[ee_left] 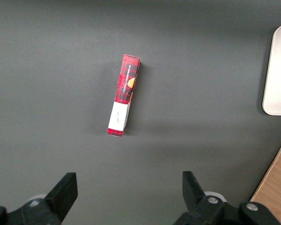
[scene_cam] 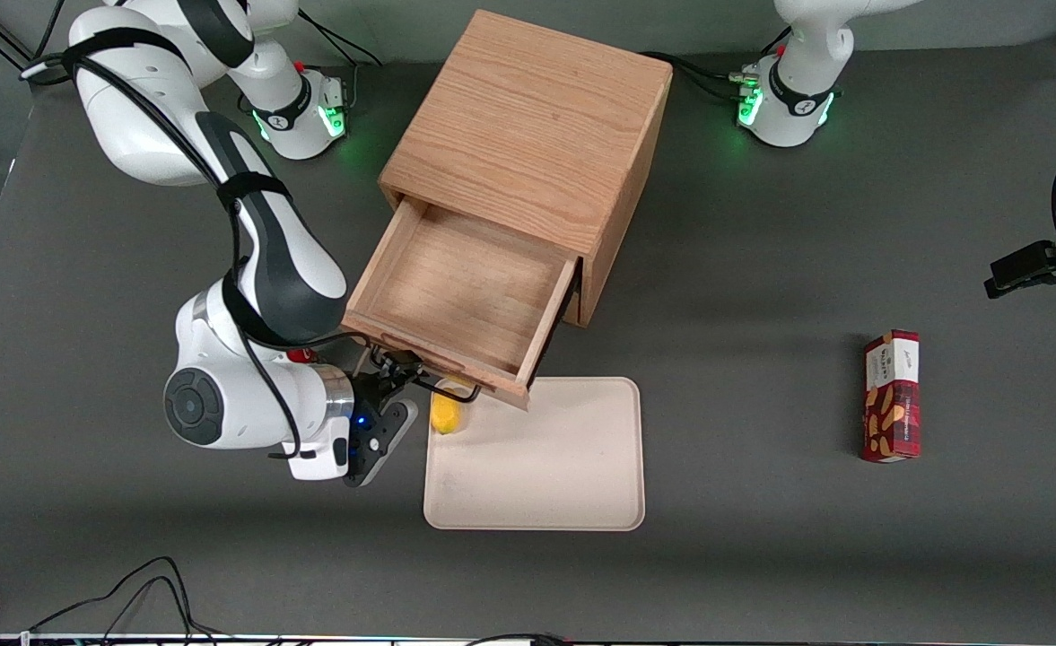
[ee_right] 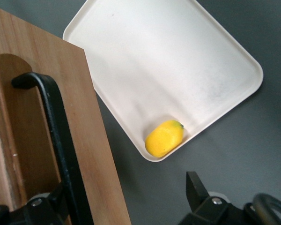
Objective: Open upper drawer
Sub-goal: 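Keep pulling the drawer handle further out with the right gripper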
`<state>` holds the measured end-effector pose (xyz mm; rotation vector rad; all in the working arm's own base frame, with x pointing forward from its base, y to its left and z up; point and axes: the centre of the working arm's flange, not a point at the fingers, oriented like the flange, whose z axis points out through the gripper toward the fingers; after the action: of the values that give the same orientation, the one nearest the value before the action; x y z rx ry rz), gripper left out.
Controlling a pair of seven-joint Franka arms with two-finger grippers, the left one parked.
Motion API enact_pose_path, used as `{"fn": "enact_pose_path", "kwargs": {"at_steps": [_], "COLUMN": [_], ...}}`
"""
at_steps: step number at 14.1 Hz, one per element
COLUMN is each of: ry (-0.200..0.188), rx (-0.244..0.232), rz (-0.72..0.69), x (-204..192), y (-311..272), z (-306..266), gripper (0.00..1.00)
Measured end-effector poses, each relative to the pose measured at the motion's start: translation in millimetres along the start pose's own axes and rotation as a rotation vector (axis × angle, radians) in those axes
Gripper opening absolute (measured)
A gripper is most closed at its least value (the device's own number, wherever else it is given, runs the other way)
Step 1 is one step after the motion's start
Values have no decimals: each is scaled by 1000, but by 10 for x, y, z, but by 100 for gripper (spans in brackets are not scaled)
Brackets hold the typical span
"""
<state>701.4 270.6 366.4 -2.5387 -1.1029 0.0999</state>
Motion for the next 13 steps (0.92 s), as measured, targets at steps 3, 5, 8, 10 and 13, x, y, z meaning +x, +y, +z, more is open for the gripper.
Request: {"fn": "enact_pose_path", "kwargs": {"at_steps": [3,5,8,10,13], "ry": [7,10,14,18,24], "rx": [-3,-3,-8,-17,-21], "rz": [13,16,23,30,32], "x": [-19,-24,-42,-59,-59], "y": [106,138,189,238,259], "z": [-4,-7,-34,-71,-105], "gripper": [100,100,100,100,100]}}
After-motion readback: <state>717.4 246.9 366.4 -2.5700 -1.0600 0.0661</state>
